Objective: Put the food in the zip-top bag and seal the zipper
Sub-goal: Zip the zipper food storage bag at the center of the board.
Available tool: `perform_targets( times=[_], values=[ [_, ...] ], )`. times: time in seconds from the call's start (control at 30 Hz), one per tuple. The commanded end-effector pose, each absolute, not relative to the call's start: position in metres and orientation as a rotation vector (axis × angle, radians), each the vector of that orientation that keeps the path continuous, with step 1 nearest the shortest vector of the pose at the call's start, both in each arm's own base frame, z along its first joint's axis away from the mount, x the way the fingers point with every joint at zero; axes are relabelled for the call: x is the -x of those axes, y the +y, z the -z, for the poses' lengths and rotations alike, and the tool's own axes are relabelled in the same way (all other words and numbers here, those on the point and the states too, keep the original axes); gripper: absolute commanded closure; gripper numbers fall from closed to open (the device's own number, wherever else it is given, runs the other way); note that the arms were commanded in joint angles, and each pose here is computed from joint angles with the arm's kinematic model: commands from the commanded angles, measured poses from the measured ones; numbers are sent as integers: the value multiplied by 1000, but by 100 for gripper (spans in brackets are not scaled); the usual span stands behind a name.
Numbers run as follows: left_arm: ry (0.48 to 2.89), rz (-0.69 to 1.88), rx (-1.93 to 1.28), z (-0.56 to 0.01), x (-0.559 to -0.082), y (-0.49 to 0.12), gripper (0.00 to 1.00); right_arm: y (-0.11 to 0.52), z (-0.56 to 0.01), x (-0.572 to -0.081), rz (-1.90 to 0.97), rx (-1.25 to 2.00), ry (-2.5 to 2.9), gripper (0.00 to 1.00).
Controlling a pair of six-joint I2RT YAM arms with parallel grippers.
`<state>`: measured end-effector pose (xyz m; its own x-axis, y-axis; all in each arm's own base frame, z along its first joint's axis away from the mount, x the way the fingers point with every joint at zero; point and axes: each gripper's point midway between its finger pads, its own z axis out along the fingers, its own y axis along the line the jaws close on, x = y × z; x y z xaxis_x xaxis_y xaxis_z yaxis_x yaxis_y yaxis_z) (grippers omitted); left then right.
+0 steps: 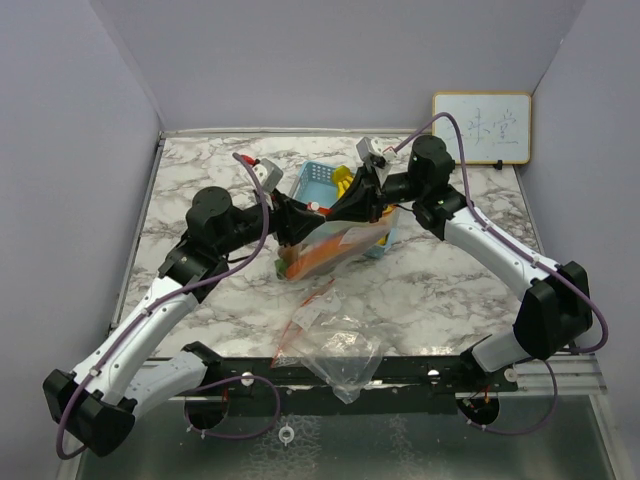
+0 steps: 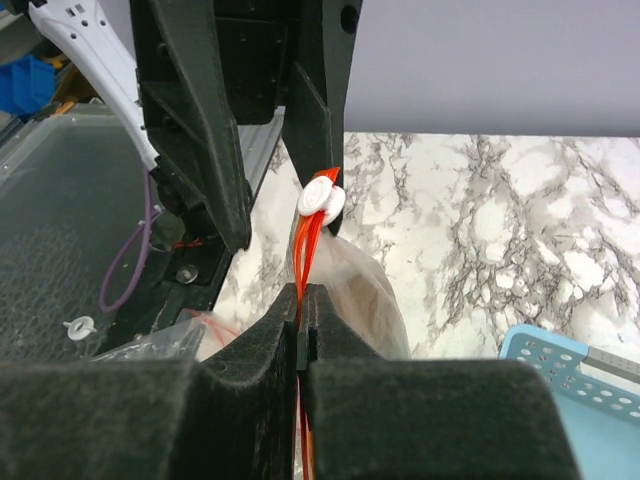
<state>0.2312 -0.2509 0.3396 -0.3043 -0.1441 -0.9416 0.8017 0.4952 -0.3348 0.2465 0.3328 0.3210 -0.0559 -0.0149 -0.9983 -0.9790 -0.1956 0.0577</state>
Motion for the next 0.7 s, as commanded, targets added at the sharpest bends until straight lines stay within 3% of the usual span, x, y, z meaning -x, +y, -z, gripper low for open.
perform_targets(
  times=[0.0, 0.27, 0.3, 0.37, 0.4, 0.67],
  values=[
    [1540, 1137, -683, -353, -223, -267, 64, 330, -347, -240, -1335, 1351, 1089, 98],
    [1555, 1135, -710, -336, -221, -267, 71, 328, -352, -235, -1332, 1368, 1072, 98],
    [1554, 1133, -710, -336, -221, -267, 76, 328, -352, -235, -1330, 1370, 1070, 98],
    [1561, 1124, -705, -335, -222, -266, 98, 328, -352, -235, -1324, 1368, 1075, 98],
    [1565, 1119, -702, -335, -222, -265, 100, 328, -352, -236, -1321, 1366, 1078, 98],
    [1565, 1040, -668, -334, -227, -253, 100, 328, -353, -242, -1283, 1363, 1093, 98]
  ],
)
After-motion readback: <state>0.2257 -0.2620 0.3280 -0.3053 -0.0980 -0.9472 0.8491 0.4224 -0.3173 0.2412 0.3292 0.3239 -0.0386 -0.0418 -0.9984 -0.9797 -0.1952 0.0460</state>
